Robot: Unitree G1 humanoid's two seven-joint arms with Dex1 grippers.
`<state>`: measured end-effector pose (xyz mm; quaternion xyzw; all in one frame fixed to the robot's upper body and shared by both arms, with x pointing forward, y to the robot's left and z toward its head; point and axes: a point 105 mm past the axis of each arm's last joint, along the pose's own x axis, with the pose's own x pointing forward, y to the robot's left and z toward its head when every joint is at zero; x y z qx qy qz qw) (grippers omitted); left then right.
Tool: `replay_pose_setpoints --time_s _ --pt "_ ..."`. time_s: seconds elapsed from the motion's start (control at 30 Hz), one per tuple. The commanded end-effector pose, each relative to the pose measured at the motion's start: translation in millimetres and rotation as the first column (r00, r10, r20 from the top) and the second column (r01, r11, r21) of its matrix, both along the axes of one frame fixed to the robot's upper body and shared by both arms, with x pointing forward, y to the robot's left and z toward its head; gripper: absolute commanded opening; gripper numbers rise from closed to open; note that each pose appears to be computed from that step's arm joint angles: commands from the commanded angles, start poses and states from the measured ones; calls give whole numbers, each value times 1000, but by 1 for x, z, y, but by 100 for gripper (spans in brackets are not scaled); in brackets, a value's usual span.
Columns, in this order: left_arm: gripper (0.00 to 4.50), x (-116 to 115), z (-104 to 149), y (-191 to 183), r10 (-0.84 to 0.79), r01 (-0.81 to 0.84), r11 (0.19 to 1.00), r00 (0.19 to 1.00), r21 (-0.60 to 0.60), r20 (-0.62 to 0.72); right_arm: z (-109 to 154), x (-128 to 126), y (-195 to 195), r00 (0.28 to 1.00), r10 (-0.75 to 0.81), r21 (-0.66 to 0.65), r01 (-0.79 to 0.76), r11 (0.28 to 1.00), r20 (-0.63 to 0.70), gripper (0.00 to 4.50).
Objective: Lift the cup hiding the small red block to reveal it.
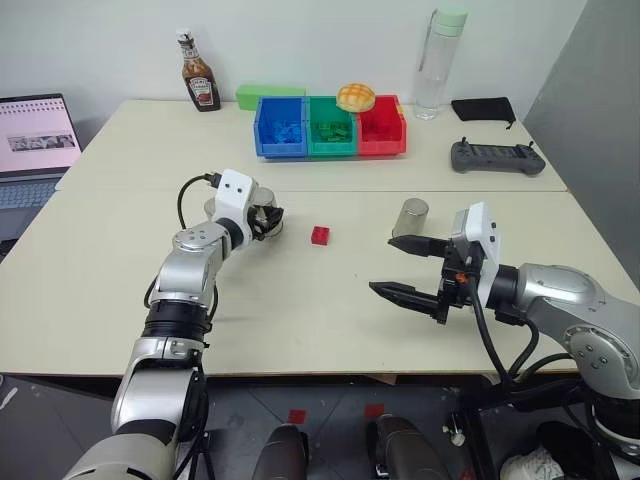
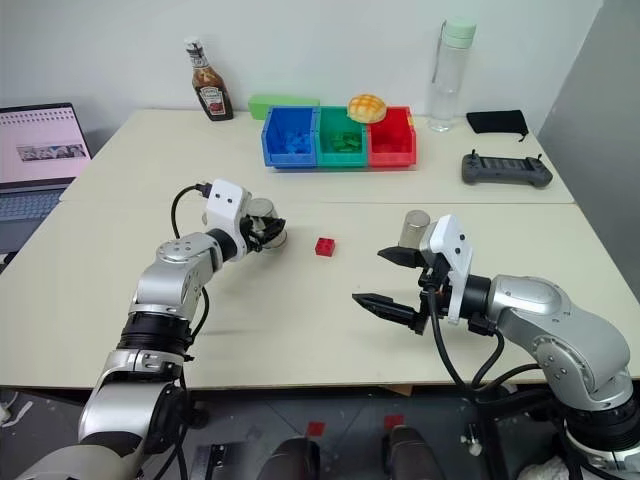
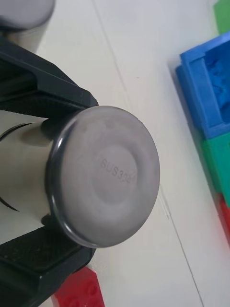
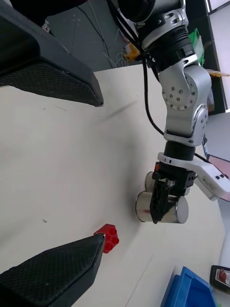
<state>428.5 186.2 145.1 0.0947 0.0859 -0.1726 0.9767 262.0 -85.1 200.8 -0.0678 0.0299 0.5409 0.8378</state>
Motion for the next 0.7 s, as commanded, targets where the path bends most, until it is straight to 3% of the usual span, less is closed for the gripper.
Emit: replay_pose_setpoints --time_s 0.03,0.07,0.27,0.37,0.6,0.7 --pt "309 0 7 4 11 -10 999 1000 -52 18 10 -3 2 999 23 0 -23 1000 46 450" --pt "344 0 6 5 14 -13 998 1000 -58 15 11 -3 2 999 21 0 -21 1000 47 450" --pt "448 -2 8 3 -4 5 995 1000 -95 11 11 -3 0 999 8 8 -9 1000 47 450" --pt "449 -3 14 2 -9 11 996 1000 -93 29 10 -4 -1 999 6 6 -6 1000 46 450" --pt "449 -6 66 -2 -9 33 994 977 -106 213 9 -2 -3 999 -4 9 3 1000 49 450" --pt "449 -14 88 -2 -40 56 997 956 -48 292 12 0 -2 998 -10 19 9 1000 64 450"
